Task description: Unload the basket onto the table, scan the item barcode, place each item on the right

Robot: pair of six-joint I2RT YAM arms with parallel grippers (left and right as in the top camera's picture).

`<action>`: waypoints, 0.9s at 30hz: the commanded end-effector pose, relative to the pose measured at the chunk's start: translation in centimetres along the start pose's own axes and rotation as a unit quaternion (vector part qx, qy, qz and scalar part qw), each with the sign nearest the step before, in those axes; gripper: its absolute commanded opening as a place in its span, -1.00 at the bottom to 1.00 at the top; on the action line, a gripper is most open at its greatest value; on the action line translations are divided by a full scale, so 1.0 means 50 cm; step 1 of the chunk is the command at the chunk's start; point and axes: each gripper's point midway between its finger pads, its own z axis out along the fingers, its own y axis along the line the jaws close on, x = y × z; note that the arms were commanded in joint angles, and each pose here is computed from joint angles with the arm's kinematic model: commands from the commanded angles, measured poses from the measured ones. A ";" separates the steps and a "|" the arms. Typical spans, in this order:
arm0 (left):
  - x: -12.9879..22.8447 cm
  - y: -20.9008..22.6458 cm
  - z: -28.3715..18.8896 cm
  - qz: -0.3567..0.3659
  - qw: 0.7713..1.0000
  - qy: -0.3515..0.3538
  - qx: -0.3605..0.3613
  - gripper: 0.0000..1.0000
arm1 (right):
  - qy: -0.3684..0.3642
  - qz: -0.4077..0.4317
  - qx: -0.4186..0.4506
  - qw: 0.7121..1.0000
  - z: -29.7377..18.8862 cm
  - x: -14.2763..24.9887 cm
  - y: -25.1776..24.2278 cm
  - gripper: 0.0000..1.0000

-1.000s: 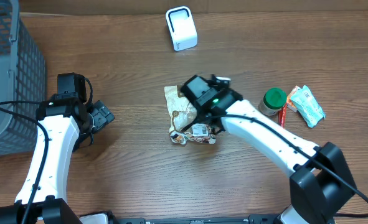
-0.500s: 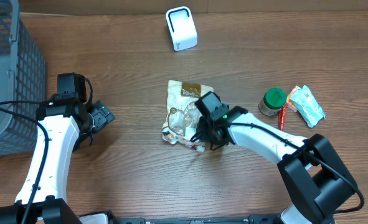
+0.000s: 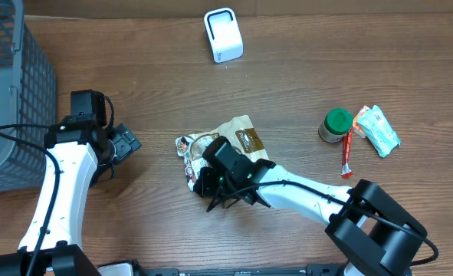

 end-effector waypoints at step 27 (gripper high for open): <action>-0.017 -0.068 -0.007 -0.005 0.996 -0.005 0.087 1.00 | -0.098 -0.070 0.120 0.986 -0.222 -0.233 -0.161 0.36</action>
